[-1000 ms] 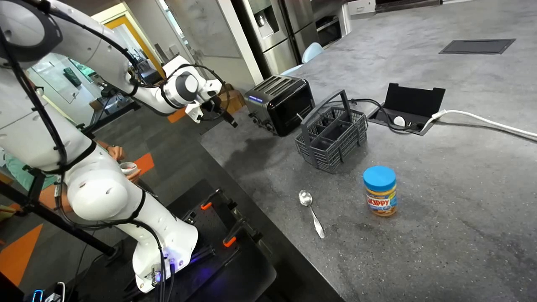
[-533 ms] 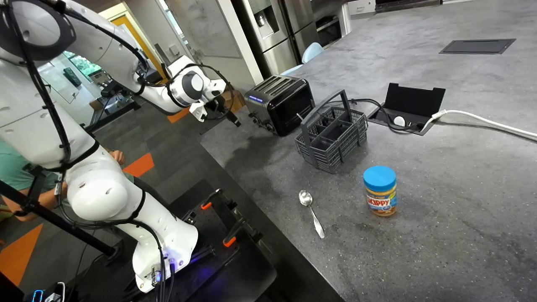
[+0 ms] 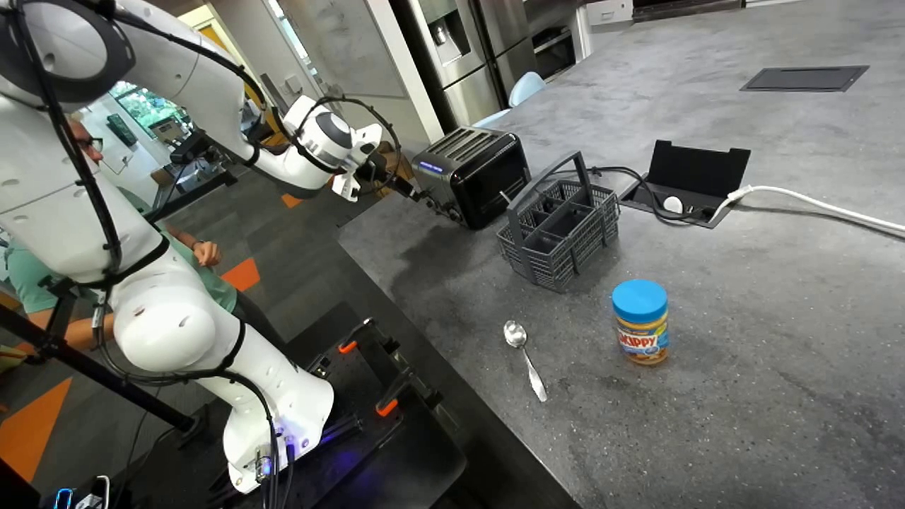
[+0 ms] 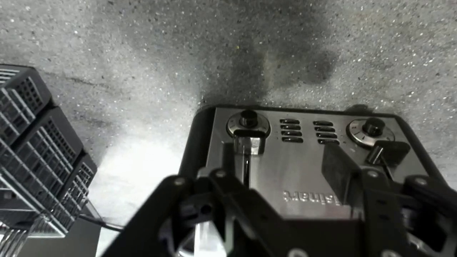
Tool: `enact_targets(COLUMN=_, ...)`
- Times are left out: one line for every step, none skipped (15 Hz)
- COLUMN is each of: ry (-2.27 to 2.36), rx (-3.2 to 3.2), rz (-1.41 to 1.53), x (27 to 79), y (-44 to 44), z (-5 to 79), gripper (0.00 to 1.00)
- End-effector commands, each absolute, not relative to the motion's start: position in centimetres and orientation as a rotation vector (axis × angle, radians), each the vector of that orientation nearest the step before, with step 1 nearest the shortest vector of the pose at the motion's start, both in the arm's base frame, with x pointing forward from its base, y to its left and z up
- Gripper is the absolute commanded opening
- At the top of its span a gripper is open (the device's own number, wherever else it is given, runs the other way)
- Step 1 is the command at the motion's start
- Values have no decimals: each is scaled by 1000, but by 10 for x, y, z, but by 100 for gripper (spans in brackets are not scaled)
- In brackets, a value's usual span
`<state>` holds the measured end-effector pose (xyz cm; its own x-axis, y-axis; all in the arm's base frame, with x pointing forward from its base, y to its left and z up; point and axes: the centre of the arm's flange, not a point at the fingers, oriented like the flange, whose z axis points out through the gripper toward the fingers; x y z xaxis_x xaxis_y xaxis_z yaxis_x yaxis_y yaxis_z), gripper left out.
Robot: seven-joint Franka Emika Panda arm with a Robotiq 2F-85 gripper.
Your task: Push the right toaster lever down
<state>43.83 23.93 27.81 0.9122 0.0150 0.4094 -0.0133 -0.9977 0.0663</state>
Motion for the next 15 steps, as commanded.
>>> enact_targets(ry=-15, rx=2985, rz=686, x=454, y=254, z=253, gripper=36)
enact_targets(ry=-7, rx=2988, rz=670, x=454, y=257, z=247, gripper=27)
enact_targets(ry=3, rx=2999, rz=651, x=453, y=260, z=242, gripper=19)
enact_targets(ry=9, rx=2997, rz=621, x=449, y=263, z=237, gripper=12)
enact_targets(ry=12, rx=2999, rz=596, x=446, y=266, z=232, gripper=3)
enact_targets(ry=24, rx=3002, rz=593, x=442, y=269, z=227, gripper=0)
enact_targets(ry=28, rx=3000, rz=603, x=440, y=271, z=222, gripper=0)
enact_targets(ry=35, rx=3011, rz=617, x=439, y=274, z=219, gripper=0)
enact_targets(ry=36, rx=3007, rz=653, x=438, y=277, z=215, gripper=0)
enact_targets(ry=52, rx=3003, rz=693, x=437, y=280, z=214, gripper=0)
enact_targets(ry=67, rx=2994, rz=740, x=437, y=282, z=212, gripper=0)
enact_targets(ry=72, rx=3000, rz=659, x=434, y=276, z=224, gripper=0)
enact_targets(ry=69, rx=2999, rz=669, x=434, y=277, z=224, gripper=1)
enact_targets(ry=70, rx=3000, rz=664, x=433, y=278, z=223, gripper=1)
enact_targets(ry=70, rx=3000, rz=662, x=433, y=278, z=222, gripper=1)
